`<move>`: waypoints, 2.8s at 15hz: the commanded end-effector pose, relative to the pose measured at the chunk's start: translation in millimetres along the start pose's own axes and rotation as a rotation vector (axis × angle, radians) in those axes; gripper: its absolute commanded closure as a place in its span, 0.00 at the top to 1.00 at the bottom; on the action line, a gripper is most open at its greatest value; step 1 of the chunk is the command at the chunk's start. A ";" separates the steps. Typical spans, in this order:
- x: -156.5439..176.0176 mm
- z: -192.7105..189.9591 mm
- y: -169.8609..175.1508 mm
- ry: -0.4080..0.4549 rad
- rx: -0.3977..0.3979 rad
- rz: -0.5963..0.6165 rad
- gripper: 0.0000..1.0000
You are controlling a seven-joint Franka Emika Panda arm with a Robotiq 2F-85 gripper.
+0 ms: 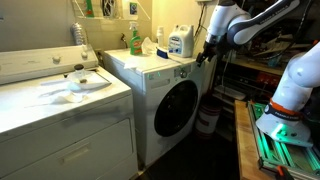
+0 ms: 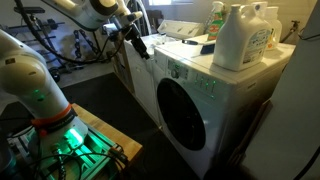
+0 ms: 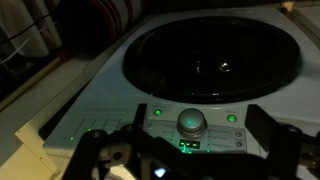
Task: Turn the knob on the washing machine to the right.
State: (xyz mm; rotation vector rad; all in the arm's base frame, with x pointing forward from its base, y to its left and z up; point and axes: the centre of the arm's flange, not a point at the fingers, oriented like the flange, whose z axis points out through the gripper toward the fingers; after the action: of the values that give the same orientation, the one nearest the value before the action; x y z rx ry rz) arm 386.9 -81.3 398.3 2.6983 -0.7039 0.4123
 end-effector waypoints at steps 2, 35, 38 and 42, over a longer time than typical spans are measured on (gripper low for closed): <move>1.8 43.2 25.0 0.006 0.107 0.016 1.00; 134.9 182.4 11.9 -0.181 0.240 0.156 1.00; 134.7 187.4 10.5 -0.203 0.243 0.130 1.00; 134.9 188.2 11.1 -0.223 0.240 0.094 0.81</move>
State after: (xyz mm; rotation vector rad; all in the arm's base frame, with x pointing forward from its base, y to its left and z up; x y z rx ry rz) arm 525.5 -210.3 283.5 2.9596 -0.9208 0.2806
